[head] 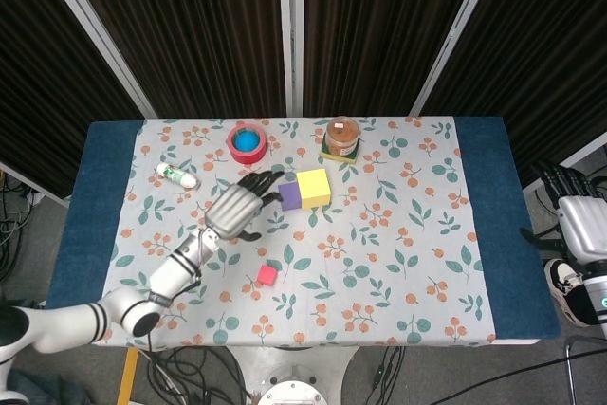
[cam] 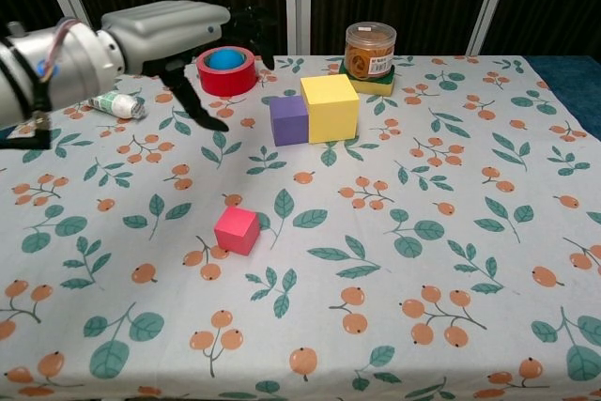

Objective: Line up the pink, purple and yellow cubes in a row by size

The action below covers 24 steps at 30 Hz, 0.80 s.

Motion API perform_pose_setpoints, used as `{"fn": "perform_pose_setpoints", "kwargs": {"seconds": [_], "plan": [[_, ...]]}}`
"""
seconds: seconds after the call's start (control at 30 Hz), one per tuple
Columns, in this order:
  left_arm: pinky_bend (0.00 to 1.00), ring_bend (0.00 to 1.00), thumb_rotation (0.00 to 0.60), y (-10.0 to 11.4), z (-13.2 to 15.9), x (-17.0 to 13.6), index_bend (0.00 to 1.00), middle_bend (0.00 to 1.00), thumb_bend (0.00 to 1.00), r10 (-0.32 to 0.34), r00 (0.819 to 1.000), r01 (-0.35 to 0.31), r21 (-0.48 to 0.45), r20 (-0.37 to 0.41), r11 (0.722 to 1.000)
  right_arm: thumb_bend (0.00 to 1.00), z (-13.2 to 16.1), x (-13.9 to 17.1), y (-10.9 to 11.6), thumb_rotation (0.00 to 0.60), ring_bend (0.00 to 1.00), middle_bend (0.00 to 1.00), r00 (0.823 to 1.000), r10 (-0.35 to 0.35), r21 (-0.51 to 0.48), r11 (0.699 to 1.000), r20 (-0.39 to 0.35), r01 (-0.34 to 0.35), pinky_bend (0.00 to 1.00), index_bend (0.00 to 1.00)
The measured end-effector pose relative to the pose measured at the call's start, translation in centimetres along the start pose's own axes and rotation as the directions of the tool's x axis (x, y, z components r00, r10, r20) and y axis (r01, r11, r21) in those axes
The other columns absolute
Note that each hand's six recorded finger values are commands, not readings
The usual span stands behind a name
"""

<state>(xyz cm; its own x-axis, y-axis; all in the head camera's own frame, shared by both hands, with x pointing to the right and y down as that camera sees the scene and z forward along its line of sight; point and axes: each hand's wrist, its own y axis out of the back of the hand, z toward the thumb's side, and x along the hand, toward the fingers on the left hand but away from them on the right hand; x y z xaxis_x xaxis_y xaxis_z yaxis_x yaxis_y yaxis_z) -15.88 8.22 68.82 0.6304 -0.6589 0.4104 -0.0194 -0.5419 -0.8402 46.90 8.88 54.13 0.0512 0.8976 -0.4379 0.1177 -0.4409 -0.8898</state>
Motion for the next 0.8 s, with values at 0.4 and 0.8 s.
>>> {"fn": "perform_pose_setpoints", "kwargs": {"seconds": [0.4,0.8], "plan": [[0.17,0.08,0.600,-3.6,2.7,-4.2,0.39,0.12,0.19,-0.144,0.987,0.147,-0.032,0.069,0.989,0.12,0.5,0.1,-0.3,0.600,0.00,0.02,1.000,0.009,-0.002,1.000,-0.011,-0.009,0.03,0.00],[0.17,0.08,0.600,-7.8,4.0,-5.4,0.43,0.12,0.22,-0.233,0.973,0.229,-0.163,-0.002,0.960,0.12,0.5,0.3,-0.6,0.600,0.00,0.02,1.000,0.016,-0.006,1.000,-0.017,-0.016,0.03,0.00]]}}
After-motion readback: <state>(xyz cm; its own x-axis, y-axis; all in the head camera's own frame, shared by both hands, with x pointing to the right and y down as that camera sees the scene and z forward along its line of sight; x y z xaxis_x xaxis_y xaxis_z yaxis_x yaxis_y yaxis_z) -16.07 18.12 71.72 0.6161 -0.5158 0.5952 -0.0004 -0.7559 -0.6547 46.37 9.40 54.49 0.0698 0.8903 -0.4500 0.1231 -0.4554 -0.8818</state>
